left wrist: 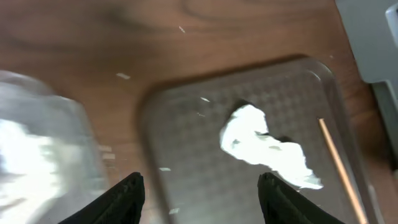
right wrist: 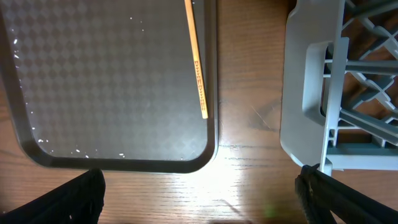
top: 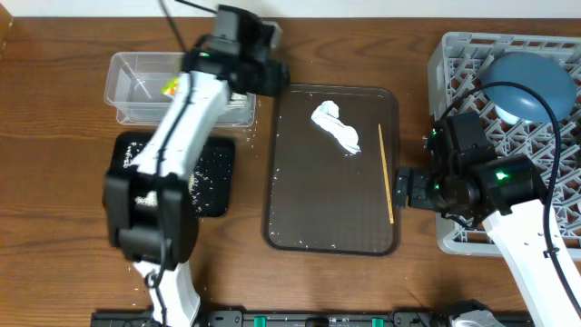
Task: Sort waste into correct bins and load items into the dishwasher rack
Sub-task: 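Carry the wrapper left and drop it into the clear bin, then grasp the remaining white tissue and drop it in the clear bin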
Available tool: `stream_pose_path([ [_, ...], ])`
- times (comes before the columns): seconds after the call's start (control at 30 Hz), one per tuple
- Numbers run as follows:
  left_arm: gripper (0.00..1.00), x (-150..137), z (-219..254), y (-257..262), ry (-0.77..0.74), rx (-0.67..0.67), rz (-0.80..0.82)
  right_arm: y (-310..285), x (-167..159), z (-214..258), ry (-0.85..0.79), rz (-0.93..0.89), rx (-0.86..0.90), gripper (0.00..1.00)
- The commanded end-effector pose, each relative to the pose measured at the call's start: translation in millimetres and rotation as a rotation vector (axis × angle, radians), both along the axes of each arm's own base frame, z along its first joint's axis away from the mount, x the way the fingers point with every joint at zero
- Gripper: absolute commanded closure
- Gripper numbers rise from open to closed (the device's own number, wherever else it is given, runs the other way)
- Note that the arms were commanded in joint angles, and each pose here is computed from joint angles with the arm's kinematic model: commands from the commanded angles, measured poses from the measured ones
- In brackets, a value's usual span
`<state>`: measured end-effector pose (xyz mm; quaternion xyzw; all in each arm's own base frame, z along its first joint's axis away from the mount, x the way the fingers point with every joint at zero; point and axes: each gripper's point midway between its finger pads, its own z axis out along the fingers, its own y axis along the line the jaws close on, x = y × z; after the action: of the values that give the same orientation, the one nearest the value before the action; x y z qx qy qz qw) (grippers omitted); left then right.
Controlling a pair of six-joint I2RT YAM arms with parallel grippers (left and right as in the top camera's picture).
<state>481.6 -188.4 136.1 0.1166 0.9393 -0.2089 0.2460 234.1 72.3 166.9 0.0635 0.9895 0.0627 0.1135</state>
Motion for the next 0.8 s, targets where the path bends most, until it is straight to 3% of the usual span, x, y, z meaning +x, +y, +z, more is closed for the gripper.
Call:
stream_pose_path([
  [0.0, 0.38, -6.3, -34.0, -24.9, 0.136, -0.060, 0.081, -2.6, 1.1, 2.9, -0.004, -0.014, -0.010, 0.03],
  [0.53, 0.33, -25.8, -116.6, -94.0, 0.151, 0.095, 0.028, -3.1, -0.4, 2.5, 0.002, -0.013, -0.012, 0.02],
  [0.57, 0.34, -25.9, -117.9, -95.5, 0.144, 0.103, 0.028, -3.1, -0.8, 2.4, 0.004, -0.013, -0.013, 0.02],
  [0.77, 0.68, -25.6, -119.8, -94.0, 0.125, 0.144, 0.040, -3.9, -3.0, 1.8, 0.013, -0.013, -0.016, 0.02],
])
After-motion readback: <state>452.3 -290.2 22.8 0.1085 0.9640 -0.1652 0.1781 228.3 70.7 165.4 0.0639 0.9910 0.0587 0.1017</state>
